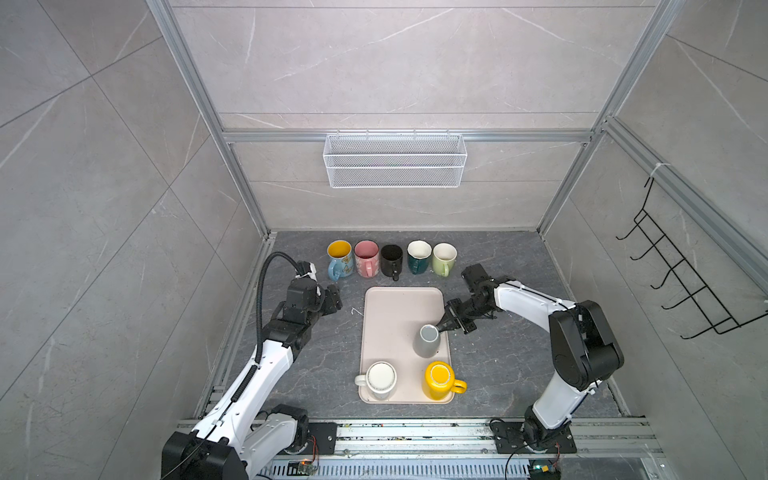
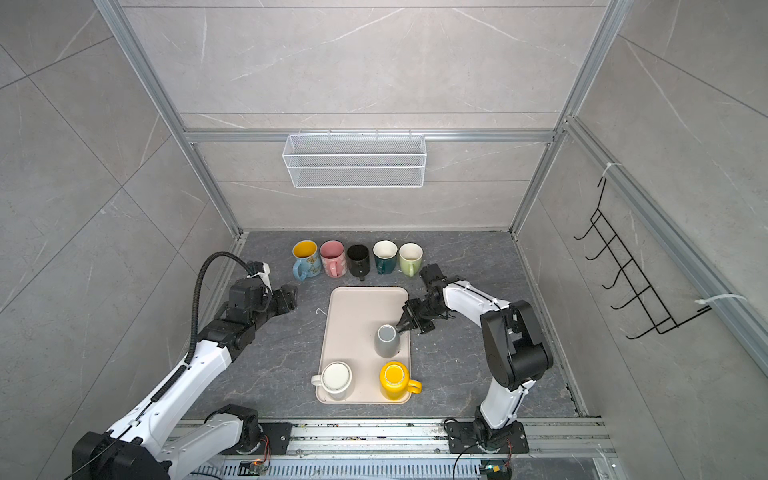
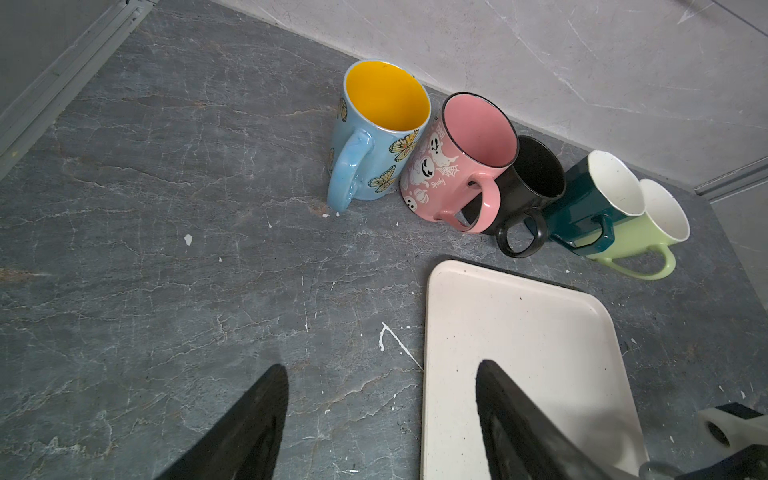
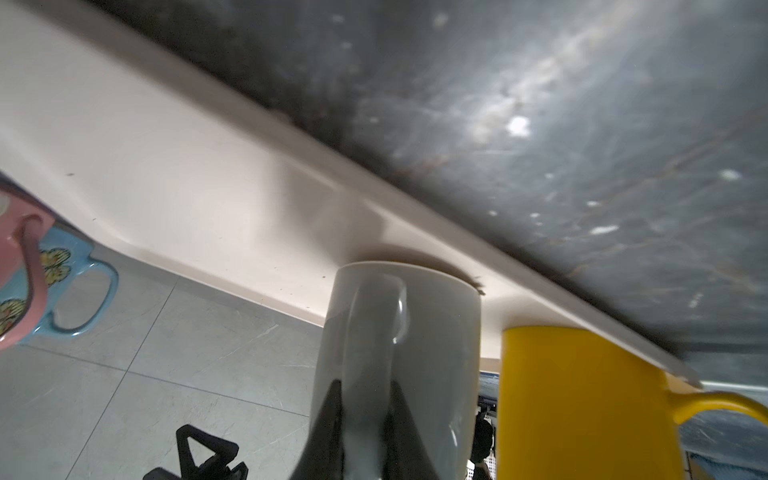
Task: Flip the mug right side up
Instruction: 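Grasp the lying grey mug's handle with the right gripper, then lift the grey mug and rotate it upright while the left gripper reaches toward it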
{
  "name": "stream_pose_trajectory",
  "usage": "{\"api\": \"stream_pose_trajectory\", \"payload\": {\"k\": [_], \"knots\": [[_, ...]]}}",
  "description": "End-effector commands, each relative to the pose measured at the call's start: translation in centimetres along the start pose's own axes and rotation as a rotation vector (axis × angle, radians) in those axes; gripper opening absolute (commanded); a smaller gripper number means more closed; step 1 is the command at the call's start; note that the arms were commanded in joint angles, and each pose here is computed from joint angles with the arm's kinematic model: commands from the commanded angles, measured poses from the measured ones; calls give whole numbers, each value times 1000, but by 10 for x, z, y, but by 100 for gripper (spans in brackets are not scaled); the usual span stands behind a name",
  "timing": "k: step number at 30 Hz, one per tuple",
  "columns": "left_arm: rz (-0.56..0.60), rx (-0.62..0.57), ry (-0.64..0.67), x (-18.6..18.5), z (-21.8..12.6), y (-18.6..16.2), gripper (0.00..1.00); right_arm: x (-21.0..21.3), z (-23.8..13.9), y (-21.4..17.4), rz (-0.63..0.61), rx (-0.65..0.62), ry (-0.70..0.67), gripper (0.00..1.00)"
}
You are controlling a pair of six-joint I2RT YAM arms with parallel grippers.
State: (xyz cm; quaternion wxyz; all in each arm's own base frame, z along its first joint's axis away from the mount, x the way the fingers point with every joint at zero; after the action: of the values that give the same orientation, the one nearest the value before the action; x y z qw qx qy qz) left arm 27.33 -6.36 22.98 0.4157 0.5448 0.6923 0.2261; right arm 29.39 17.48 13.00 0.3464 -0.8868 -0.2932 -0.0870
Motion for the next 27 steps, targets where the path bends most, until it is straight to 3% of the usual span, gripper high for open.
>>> {"api": "stream_pose_trajectory", "payload": {"k": [1, 14, 23, 27], "knots": [[16, -37, -9, -3, -5, 10, 74, 38, -18, -12, -177, -20, 144, 0], [17, -35, -69, -14, -8, 20, 72, 76, -59, -49, -599, -245, 243, 0], [33, -56, -159, -30, -18, 38, 72, 89, -97, -100, -1002, -579, 192, 0], [37, -64, -216, -40, -22, 48, 72, 88, -107, -115, -1106, -689, 190, 0]]}}
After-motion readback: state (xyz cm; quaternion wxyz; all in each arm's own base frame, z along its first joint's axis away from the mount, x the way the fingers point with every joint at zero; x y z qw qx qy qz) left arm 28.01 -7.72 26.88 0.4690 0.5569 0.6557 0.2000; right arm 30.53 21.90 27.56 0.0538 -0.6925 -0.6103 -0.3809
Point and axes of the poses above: each gripper's point midway between its finger pads, its own z axis out along the fingers, its own x axis along the line the jaws close on, y = z × x, the point moved 7 cm from there along -z, back along the fingers, and after that the axes turned 2 degrees about -z, right-handed, at the moved point
